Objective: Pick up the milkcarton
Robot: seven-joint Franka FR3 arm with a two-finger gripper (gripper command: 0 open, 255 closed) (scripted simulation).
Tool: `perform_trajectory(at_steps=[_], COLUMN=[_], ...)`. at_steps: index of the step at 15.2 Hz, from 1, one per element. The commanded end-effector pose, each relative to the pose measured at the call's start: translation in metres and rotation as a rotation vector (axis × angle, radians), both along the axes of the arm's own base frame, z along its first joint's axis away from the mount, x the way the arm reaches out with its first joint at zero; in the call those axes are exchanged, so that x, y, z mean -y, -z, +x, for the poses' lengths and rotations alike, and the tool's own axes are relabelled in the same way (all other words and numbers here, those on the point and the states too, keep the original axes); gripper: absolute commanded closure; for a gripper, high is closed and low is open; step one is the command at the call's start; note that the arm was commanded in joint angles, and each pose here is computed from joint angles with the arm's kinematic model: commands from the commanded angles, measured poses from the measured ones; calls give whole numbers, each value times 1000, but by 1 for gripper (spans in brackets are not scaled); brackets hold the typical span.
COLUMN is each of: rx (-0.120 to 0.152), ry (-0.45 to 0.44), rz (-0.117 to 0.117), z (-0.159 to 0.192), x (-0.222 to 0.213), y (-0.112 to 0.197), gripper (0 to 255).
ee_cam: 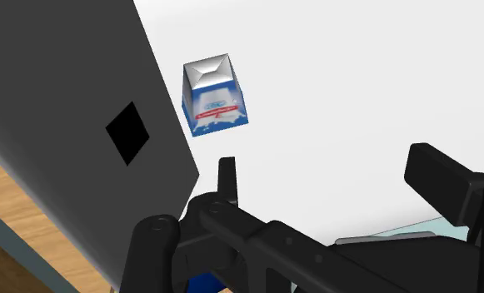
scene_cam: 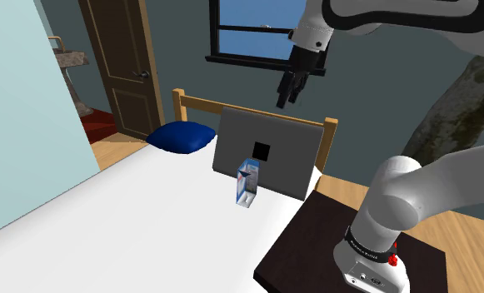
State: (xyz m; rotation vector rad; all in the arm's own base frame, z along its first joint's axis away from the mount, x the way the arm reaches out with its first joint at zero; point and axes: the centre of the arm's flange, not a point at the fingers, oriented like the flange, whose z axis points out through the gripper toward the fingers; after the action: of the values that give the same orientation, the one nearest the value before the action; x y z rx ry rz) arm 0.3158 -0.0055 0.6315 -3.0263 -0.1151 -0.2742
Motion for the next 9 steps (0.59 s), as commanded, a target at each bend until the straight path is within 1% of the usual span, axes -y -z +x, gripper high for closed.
perform_trajectory(at_steps=[1, 9], rx=[0, -61], ry=[0, 368], rz=[0, 2], z=[0, 58], x=[0, -17], y=[0, 89], gripper=[0, 0])
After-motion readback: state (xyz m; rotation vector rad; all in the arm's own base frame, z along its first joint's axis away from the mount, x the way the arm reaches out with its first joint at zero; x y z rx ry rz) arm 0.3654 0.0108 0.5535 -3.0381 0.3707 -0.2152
